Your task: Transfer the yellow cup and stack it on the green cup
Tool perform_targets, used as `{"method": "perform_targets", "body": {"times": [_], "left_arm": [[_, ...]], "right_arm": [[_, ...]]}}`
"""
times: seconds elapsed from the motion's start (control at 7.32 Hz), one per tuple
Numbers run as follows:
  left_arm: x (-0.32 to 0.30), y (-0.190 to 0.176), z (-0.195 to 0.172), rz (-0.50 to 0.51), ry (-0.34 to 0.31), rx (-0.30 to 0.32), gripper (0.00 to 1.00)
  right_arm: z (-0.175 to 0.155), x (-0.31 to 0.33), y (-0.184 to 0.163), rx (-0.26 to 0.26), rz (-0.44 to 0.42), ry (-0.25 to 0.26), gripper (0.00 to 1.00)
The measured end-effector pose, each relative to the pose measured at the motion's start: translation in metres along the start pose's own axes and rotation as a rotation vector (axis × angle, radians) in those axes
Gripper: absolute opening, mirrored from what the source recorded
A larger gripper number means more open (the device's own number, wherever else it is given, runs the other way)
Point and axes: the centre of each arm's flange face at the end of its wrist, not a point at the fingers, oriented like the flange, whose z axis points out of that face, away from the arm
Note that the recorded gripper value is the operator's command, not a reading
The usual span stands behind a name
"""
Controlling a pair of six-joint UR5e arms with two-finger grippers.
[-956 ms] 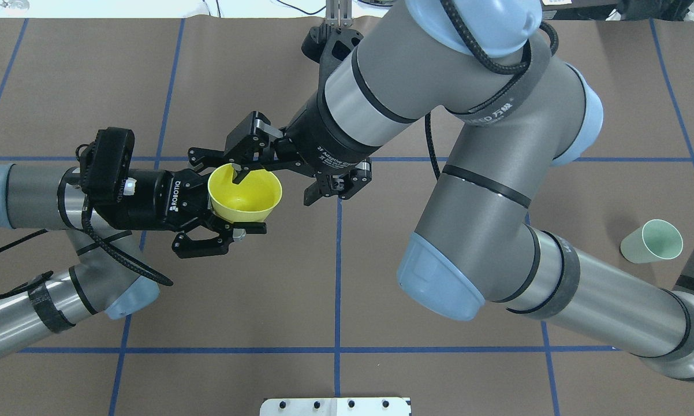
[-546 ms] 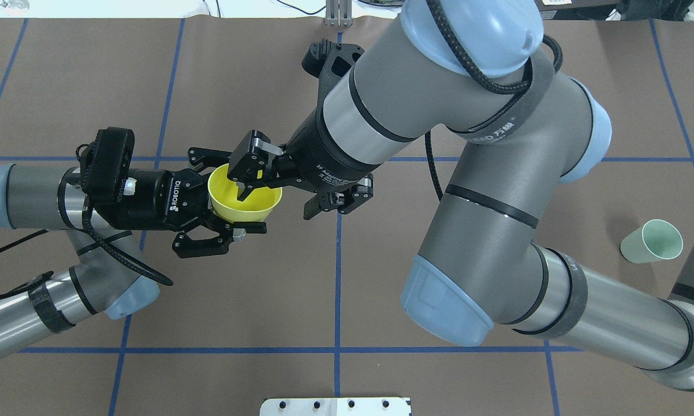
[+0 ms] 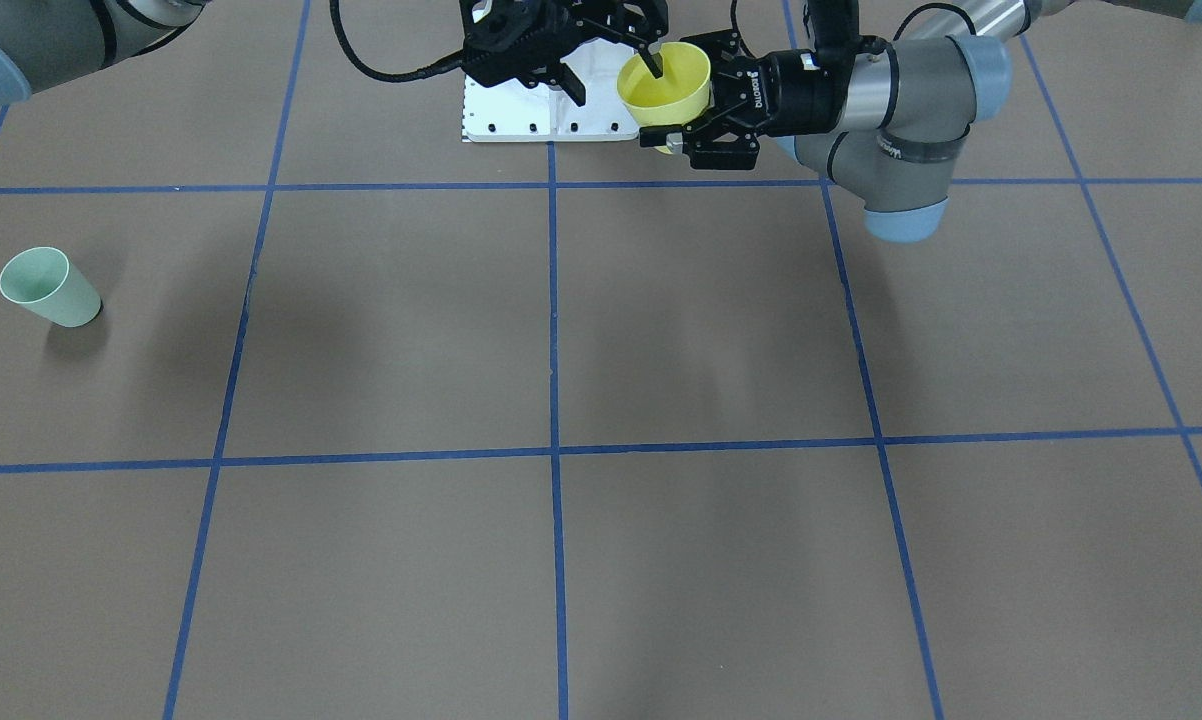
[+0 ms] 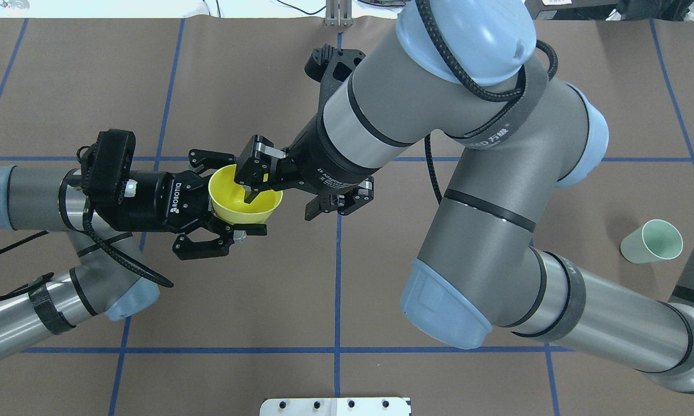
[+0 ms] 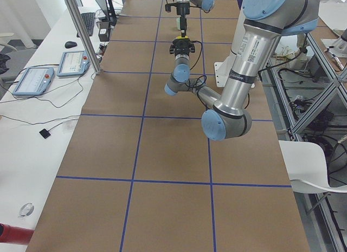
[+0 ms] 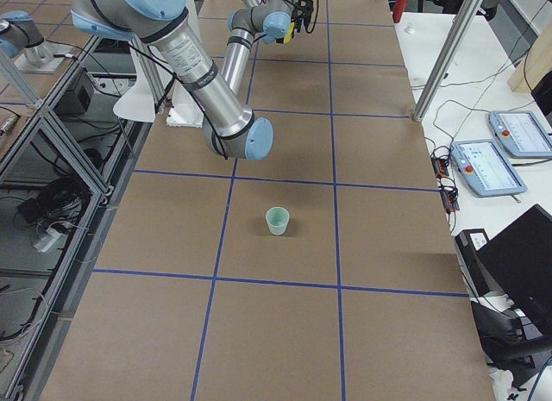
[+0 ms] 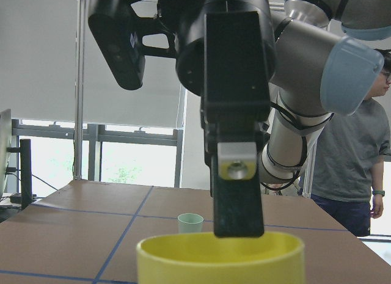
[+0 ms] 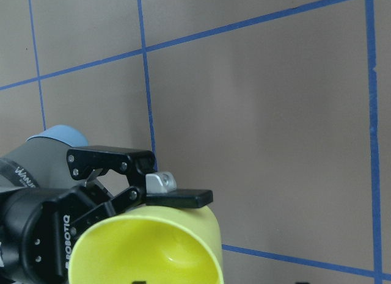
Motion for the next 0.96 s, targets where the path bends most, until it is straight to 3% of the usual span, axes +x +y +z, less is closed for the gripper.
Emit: {"method": "perform_targets", "body": {"times": [0.14, 0.55, 0.68, 0.96], "left_arm": [[0.0008, 0.0005, 0.0006, -0.001, 0.002, 0.000, 0.00], [0.0025, 0.0022, 0.0019, -0.005, 0.005, -0.001, 0.00], [0.0026, 0.0029, 0.0018, -0.006, 0.005, -0.002, 0.00], [0.0024, 0.0041, 0.0014, -0.006, 0.005, -0.004, 0.00]], "right_arm": [[0.0033, 0.0008, 0.0005, 0.008, 0.000, 0.004, 0.70], [0.0084, 0.0003, 0.0032, 0.014, -0.002, 0.008, 0.29], [0.0084, -0.0003, 0.0034, 0.014, -0.002, 0.007, 0.23], [0.0091, -0.0002, 0.0032, 0.014, -0.002, 0.008, 0.23]]}}
